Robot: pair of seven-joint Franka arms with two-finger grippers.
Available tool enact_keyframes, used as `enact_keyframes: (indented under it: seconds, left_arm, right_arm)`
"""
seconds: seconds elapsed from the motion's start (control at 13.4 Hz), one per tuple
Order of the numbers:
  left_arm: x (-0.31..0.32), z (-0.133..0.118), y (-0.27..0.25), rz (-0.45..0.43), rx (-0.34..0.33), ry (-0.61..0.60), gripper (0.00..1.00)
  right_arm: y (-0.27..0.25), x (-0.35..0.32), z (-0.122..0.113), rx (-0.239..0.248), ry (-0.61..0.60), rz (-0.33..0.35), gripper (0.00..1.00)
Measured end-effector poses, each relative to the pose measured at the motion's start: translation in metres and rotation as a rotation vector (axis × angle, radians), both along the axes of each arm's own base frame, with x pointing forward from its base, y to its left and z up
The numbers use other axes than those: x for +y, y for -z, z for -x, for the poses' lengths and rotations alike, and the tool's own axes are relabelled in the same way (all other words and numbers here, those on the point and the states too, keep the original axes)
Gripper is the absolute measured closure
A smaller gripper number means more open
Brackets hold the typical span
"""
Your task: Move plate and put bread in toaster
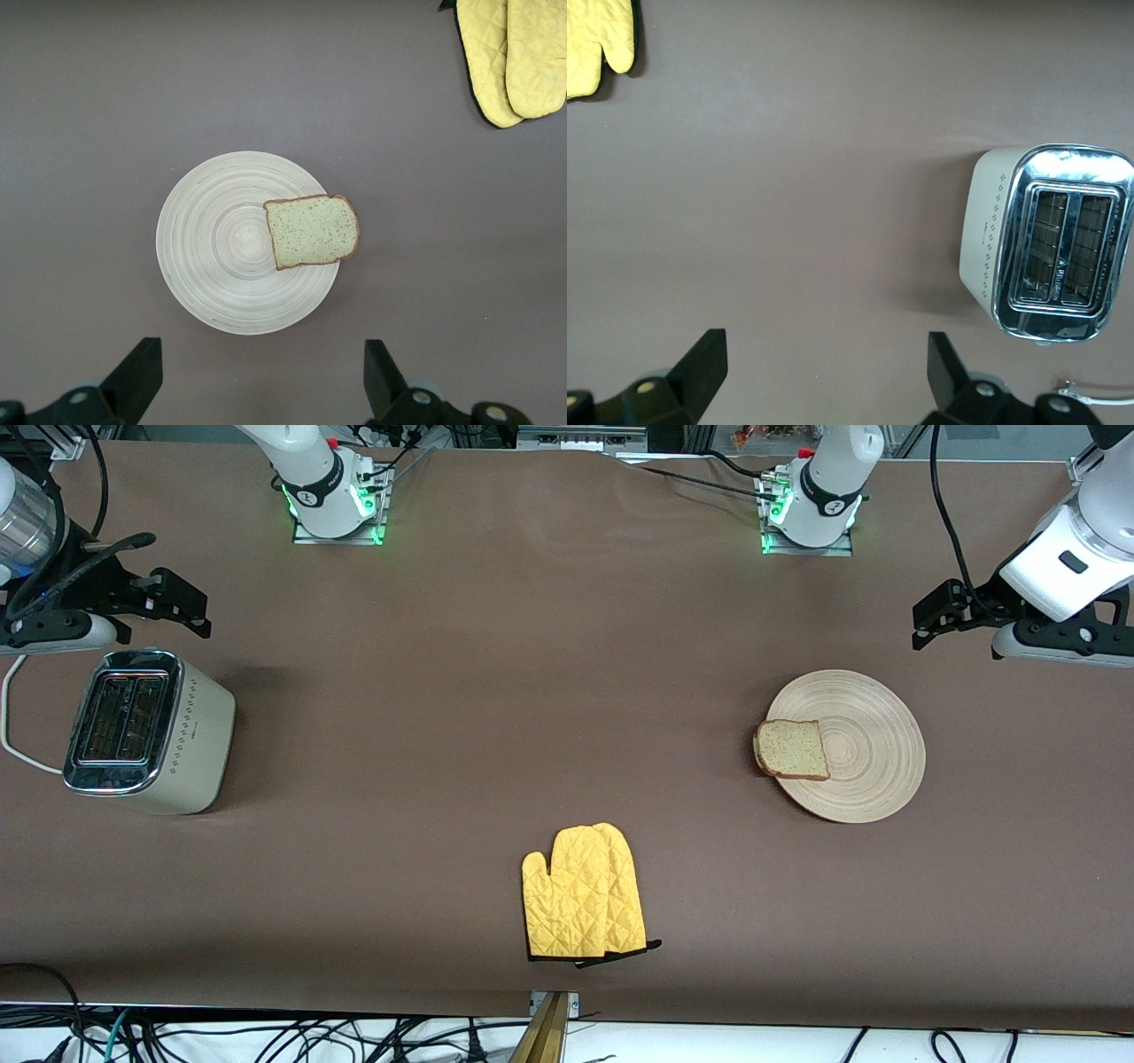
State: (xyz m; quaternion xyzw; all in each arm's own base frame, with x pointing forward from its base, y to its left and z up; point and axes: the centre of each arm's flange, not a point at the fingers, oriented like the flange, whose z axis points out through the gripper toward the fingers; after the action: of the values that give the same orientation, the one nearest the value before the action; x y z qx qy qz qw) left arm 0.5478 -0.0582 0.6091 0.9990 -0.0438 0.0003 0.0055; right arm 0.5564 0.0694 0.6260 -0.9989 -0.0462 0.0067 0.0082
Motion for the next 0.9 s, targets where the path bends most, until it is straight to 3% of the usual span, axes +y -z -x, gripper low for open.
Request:
enact_keyframes:
  seconds: [0.9]
  left_arm:
    - [0.0003, 0.0, 0.0, 0.0, 0.0, -0.001, 0.0]
  right_arm:
    - [-0.0001, -0.0005, -0.0001, -0.001, -0.013, 0.0, 0.0]
